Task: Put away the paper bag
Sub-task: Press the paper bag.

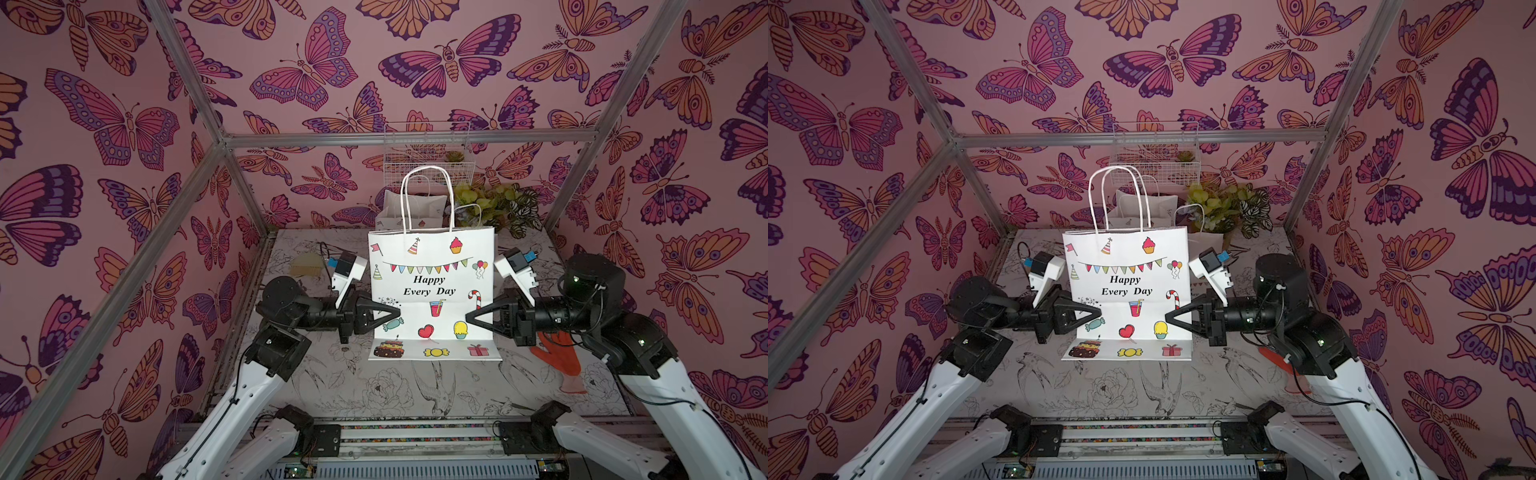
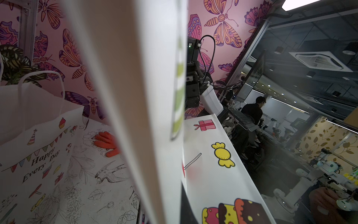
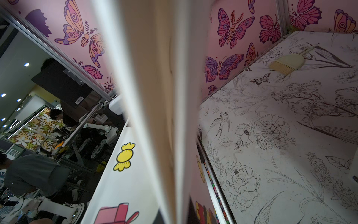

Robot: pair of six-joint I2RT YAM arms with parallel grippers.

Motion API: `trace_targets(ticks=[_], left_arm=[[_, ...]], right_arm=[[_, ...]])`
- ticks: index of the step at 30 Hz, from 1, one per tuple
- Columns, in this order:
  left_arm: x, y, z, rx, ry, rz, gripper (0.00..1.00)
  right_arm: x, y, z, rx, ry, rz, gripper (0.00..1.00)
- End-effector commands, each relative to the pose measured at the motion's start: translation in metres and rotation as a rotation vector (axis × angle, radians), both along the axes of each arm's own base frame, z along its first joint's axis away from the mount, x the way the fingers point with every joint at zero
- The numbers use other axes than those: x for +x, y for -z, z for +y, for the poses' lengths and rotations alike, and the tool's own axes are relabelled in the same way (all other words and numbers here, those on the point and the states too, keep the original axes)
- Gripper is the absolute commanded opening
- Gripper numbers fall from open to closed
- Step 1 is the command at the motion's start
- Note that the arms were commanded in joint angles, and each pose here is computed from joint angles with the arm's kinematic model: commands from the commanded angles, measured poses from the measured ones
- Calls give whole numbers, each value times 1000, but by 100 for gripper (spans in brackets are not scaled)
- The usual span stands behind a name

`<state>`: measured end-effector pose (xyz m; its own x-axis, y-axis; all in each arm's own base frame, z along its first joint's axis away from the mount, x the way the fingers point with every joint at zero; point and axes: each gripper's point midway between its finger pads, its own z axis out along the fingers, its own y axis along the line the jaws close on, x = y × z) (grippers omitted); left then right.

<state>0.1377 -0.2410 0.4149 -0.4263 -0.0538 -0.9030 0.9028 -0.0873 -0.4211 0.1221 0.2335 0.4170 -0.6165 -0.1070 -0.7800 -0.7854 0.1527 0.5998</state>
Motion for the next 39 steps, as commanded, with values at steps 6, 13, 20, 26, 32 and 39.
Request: trace_targets(ticks=[6,13,20,26,32,39], left_arm=[[-13,-4,3,-12,50,-58,32],[-15,3,2,3,87,-49,34],[-20,5,1,8,111,-51,24],[-22,5,1,7,117,-60,12],[-20,5,1,7,114,-61,0],[-19,6,-1,7,115,-62,0]], right_arm=[[-7,-14,-3,16,3,-35,0],[-6,-31,-2,54,0,-71,0],[-4,-39,-2,71,13,-92,0],[4,-33,-1,45,43,-89,0],[9,-33,1,33,46,-91,16],[19,-63,4,56,61,-169,26]])
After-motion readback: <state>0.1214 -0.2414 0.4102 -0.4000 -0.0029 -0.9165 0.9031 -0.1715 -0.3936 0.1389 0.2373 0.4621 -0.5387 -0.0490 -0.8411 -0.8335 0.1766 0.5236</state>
